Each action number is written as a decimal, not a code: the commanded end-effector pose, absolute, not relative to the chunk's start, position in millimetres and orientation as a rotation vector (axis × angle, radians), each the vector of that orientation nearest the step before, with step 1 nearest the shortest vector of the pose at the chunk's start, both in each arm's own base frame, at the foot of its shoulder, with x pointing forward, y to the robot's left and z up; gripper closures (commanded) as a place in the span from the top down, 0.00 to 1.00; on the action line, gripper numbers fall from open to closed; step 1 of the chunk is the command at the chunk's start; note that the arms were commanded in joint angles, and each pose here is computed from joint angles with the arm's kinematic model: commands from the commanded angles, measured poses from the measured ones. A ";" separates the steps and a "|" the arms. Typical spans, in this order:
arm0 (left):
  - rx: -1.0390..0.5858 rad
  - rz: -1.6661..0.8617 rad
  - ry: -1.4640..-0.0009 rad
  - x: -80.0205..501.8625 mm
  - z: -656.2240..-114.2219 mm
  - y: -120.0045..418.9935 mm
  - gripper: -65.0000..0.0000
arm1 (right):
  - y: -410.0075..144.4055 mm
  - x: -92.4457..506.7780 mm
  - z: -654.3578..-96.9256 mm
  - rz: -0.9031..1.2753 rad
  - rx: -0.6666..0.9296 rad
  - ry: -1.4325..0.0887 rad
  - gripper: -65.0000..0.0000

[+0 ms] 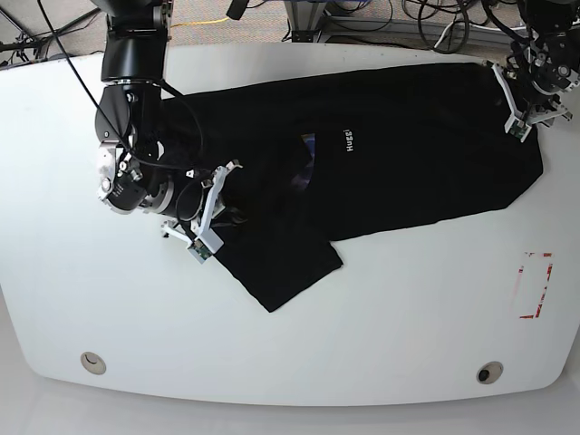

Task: Fold the T-shirt properly
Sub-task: 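Grasp the shirt fabric with the right gripper and pull it outward, then release the fabric and move the right gripper back to the shirt edge, then hold the shirt edge with both grippers and pull it taut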

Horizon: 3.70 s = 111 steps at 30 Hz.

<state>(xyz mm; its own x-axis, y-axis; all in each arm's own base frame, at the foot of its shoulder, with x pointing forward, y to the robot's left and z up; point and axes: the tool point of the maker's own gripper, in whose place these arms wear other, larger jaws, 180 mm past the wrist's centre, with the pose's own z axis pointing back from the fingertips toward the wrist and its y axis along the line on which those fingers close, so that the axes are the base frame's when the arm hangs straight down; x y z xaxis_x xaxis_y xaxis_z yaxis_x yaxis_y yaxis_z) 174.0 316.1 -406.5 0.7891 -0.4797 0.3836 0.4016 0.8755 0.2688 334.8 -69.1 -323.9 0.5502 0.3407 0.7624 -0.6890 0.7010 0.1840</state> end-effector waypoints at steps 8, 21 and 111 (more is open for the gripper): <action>0.186 -0.466 -0.399 163.8 -417.2 326.6 0.51 | -69.1 354.2 -306.8 0.627 0.525 -0.838 0.00; 0.198 -0.491 -0.391 166.2 -414.8 330.5 0.51 | -76.7 386.5 -299.1 0.595 0.530 -0.850 0.00; 0.137 -0.182 -0.496 151.2 -399.2 380.6 0.46 | -273.7 142.9 -397.7 0.183 0.055 -0.432 0.31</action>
<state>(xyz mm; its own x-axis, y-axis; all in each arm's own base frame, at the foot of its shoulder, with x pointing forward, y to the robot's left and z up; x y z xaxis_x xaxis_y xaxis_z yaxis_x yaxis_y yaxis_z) 153.1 367.6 -409.1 0.8491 -0.1542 0.5053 0.1222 0.9878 0.0961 135.8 -259.9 -413.1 0.9066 0.1387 0.3985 -0.1874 0.9785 0.0857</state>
